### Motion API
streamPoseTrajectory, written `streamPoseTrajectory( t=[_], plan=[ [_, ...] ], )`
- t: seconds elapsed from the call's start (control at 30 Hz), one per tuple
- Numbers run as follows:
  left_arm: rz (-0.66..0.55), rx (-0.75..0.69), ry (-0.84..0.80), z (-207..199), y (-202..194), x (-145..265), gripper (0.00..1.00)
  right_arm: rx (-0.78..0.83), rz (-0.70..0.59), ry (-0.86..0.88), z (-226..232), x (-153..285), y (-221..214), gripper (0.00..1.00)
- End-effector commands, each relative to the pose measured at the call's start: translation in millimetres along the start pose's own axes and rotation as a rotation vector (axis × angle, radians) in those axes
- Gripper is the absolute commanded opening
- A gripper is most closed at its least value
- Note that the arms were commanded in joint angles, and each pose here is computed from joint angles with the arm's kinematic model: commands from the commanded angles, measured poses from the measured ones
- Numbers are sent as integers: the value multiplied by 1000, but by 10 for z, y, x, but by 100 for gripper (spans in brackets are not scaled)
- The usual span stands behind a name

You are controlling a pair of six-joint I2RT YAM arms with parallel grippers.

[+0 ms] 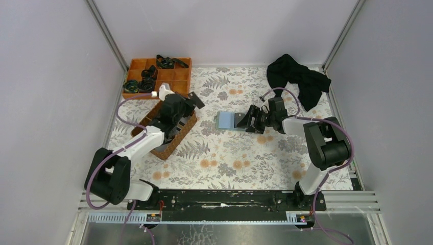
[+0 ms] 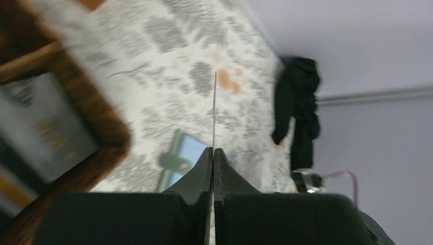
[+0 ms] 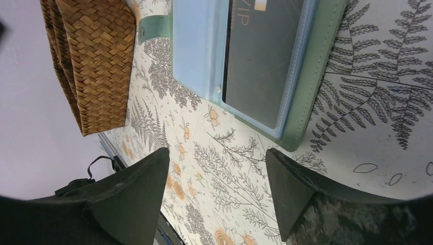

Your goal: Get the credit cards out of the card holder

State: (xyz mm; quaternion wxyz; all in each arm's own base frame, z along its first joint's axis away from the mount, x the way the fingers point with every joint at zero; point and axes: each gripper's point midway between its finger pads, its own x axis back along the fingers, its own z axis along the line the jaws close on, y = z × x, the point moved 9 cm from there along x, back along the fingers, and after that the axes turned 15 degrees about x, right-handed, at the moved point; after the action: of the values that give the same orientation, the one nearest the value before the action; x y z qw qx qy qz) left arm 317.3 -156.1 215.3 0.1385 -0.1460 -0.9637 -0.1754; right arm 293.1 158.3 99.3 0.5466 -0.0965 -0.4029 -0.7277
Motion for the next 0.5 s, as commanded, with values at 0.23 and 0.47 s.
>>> streamPoseTrajectory(
  t=[0.23,0.47],
  plan=[
    [-341,116,441,626,212,123,0,3,-28,88,92,-27,91,76],
    [-364,101,605,702,219,-20,0,-16,-17,104,71,-66,75,76]
  ],
)
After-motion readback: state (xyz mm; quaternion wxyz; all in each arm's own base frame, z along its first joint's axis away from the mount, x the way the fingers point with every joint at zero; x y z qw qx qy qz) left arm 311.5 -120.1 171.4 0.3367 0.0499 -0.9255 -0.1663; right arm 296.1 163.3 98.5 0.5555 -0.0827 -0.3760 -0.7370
